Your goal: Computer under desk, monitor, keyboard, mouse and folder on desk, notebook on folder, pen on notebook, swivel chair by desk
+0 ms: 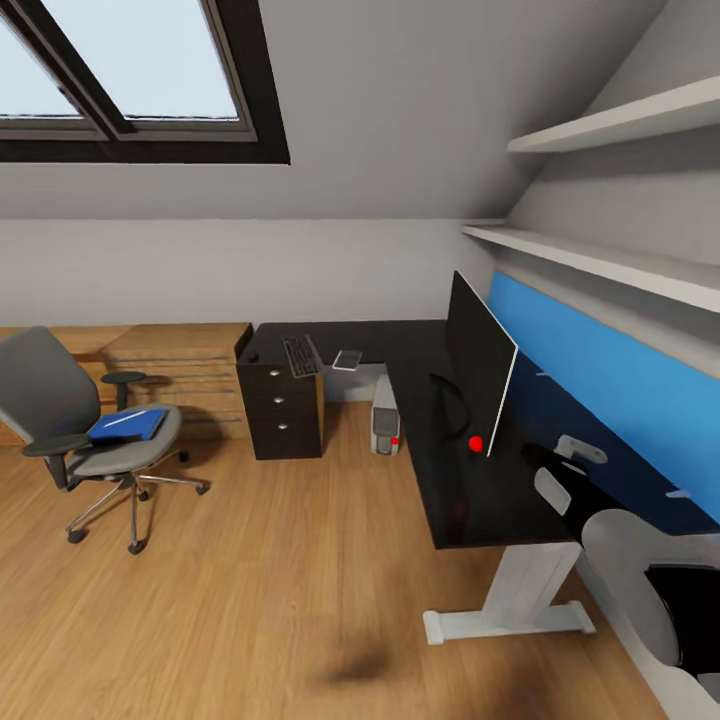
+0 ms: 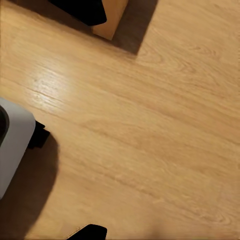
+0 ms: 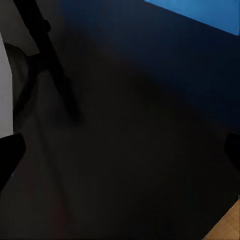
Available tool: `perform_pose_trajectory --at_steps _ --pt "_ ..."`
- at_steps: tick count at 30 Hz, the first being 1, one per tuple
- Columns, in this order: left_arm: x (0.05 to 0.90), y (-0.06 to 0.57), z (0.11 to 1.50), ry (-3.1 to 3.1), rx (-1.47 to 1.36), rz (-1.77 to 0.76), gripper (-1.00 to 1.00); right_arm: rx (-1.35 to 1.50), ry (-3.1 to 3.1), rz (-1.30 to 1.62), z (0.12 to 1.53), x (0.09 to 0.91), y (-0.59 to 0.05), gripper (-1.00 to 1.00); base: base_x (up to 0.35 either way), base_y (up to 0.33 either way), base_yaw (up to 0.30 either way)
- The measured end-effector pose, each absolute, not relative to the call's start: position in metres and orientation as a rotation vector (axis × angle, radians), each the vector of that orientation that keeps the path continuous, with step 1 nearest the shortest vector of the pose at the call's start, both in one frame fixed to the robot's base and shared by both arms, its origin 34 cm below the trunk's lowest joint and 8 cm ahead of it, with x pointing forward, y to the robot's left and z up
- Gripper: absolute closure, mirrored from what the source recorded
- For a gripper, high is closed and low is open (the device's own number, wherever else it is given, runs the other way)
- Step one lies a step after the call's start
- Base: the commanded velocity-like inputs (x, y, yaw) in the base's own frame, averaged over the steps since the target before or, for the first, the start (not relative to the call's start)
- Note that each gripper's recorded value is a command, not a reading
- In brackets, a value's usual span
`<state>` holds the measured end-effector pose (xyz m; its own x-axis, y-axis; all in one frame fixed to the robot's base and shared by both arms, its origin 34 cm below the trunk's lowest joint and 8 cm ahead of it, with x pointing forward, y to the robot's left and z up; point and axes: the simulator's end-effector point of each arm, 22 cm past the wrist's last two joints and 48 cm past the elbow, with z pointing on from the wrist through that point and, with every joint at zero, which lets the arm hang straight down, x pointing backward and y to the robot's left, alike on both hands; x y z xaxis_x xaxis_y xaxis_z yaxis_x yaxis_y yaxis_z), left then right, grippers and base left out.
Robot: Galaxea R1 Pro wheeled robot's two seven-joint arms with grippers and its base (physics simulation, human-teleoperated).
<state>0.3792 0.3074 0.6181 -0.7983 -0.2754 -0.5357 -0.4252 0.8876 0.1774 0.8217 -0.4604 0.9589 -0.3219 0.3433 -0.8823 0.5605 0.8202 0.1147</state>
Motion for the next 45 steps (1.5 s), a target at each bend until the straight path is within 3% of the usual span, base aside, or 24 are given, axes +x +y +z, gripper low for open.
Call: perform_pose_trajectory --at_steps 16,31,45 --pt "0.379 0.308 0.618 2.544 -0.506 0.397 -1.0 0.678 1.915 -0.266 0.964 0.822 -0.466 -1.0 0.217 -0.198 0.0" --pt "0.379 0.311 0.618 2.542 -0.506 0.403 -1.0 0.653 1.908 -0.274 0.965 0.823 -0.464 -1.0 0.279 -0.03 0.0" --pt "0.379 0.313 0.618 2.541 -0.506 0.406 -1.0 0.464 1.917 -0.088 0.968 0.845 -0.419 -1.0 0.03 0.0 0.001"
